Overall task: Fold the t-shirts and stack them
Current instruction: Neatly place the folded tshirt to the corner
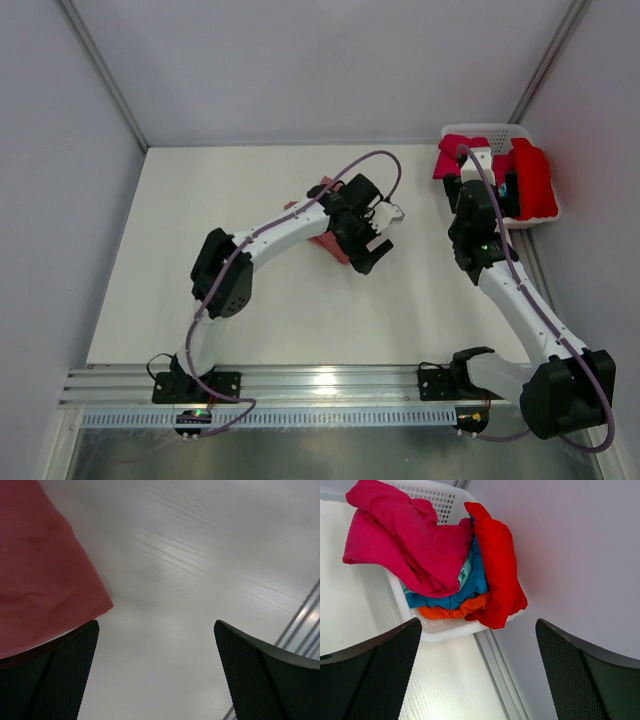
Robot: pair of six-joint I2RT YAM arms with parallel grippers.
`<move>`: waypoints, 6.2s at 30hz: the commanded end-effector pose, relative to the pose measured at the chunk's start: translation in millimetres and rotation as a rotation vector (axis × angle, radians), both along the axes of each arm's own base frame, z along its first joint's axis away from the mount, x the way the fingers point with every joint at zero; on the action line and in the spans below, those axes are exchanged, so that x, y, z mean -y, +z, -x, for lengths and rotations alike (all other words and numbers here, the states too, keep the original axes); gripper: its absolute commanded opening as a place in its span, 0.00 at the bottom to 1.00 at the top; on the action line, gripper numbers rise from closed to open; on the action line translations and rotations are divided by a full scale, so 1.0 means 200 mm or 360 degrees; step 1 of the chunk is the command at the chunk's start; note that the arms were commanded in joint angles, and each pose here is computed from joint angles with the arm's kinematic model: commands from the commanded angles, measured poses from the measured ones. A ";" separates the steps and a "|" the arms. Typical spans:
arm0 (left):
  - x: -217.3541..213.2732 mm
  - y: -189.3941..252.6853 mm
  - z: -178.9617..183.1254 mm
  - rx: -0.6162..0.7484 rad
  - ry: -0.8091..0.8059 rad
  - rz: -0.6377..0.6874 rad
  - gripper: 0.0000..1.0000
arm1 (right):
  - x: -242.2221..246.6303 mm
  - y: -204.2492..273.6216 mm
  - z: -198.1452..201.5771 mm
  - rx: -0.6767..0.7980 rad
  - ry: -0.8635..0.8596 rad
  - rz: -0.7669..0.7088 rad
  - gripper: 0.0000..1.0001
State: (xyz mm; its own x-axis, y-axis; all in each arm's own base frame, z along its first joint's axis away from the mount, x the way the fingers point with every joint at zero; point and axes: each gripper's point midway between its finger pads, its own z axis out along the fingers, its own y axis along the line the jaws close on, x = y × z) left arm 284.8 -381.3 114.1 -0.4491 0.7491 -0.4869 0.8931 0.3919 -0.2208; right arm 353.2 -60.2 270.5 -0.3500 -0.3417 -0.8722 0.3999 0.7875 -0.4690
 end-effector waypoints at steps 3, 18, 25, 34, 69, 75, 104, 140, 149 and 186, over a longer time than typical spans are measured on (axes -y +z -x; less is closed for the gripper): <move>-0.05 -0.14 -0.33 0.0545 0.0221 -0.0336 0.99 | 0.02 0.09 -0.01 0.0119 -0.0040 -0.0011 0.99; 0.01 -0.33 -0.60 0.0948 0.0346 -0.0587 0.99 | 0.00 0.05 -0.02 0.0069 0.0017 -0.0002 0.99; -0.06 -0.34 -0.57 0.0952 0.0331 -0.0658 0.99 | -0.01 0.05 -0.01 0.0076 0.0044 -0.0023 0.99; -0.17 -0.35 -0.52 0.0952 0.0293 -0.0757 0.82 | -0.02 0.04 -0.01 0.0060 0.0052 -0.0027 0.99; -1.34 -0.45 -0.57 0.0642 0.0510 -0.1262 0.07 | -0.06 0.03 -0.01 0.0015 0.0130 -0.0056 0.99; -1.56 -0.38 -0.58 0.0658 0.0522 -0.1398 0.00 | -0.06 0.03 -0.01 0.0009 0.0136 -0.0061 0.99; -1.32 -0.25 -0.54 0.0146 0.0417 -0.0505 0.00 | -0.07 0.01 -0.03 -0.0006 0.0153 -0.0062 0.99; -2.07 -0.40 -0.50 0.0464 -0.0440 -0.1621 0.00 | -0.07 0.01 -0.03 -0.0008 0.0144 -0.0068 1.00; -1.85 -0.19 -0.45 0.0274 -0.0164 -0.1166 0.99 | -0.07 0.01 -0.04 -0.0018 0.0148 -0.0067 0.99; -1.15 0.45 -0.67 0.0662 0.1355 0.0474 0.99 | -0.24 -0.28 -0.18 -0.0197 0.0242 -0.0476 1.00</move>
State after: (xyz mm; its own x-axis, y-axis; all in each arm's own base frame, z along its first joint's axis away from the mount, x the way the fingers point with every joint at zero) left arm 426.8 -113.5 170.1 -0.6155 0.1013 -0.7816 0.1950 0.9804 -0.0265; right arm 384.6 -12.8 208.7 -0.4587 -0.1563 -0.8747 0.2077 0.9383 -0.2766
